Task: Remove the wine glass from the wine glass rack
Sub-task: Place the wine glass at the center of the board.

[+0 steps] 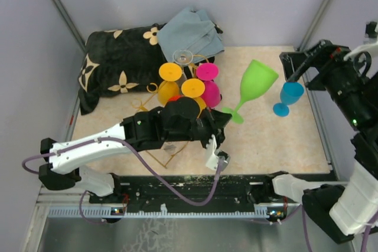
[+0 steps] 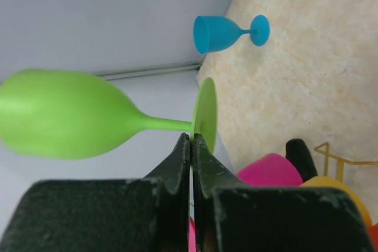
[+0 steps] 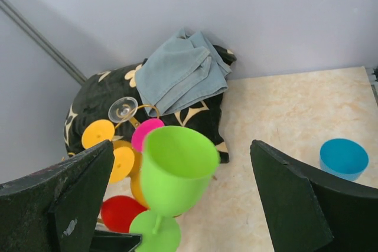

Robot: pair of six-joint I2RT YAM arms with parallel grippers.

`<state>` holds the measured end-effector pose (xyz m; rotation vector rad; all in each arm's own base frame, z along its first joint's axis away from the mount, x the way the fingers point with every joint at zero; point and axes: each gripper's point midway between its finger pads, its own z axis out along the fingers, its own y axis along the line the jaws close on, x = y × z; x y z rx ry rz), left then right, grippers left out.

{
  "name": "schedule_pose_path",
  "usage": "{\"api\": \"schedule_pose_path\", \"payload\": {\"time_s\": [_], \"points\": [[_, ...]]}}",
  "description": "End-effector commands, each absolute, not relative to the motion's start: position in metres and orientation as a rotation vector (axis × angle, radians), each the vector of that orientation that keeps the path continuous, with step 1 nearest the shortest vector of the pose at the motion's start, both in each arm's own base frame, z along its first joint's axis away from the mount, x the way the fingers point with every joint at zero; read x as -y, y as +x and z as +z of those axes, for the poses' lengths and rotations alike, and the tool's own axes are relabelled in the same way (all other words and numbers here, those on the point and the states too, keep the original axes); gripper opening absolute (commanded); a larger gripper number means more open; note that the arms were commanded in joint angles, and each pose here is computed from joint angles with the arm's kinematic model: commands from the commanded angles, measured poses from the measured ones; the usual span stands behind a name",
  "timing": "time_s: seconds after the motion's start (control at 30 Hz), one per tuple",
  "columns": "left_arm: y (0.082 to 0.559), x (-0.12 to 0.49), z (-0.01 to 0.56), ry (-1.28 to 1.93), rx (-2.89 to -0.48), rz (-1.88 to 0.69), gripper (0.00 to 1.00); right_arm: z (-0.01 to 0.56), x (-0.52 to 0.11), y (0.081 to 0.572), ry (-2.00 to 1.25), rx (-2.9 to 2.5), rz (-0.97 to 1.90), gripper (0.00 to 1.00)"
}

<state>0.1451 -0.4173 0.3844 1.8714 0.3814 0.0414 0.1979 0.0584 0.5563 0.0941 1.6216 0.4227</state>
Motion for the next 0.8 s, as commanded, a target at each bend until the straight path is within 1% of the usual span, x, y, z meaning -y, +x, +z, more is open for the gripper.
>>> {"api": "schedule_pose_path", "payload": {"time_s": [0.0, 0.23, 0.43, 0.57, 0.77], "points": [[0.132, 0.419, 0.392, 1.831, -0.368, 0.039, 0.00, 0.532, -0.057, 0.186, 0.070, -1.703, 0.404, 0.98], [0.111, 0.421, 0.358, 1.897, -0.272, 0.083, 0.00, 0.483, -0.078, 0.169, -0.029, -1.889, 0.497, 0.95], [0.098, 0.424, 0.331, 1.921, -0.143, 0.145, 0.00, 0.463, -0.088, 0.152, -0.112, -1.988, 0.554, 0.92], [0.099, 0.431, 0.325, 1.919, -0.117, 0.180, 0.00, 0.450, -0.095, 0.140, -0.142, -2.035, 0.607, 0.90], [0.108, 0.448, 0.332, 1.865, -0.095, 0.261, 0.00, 0.410, -0.103, 0.132, -0.153, -2.162, 0.659, 0.86]]}}
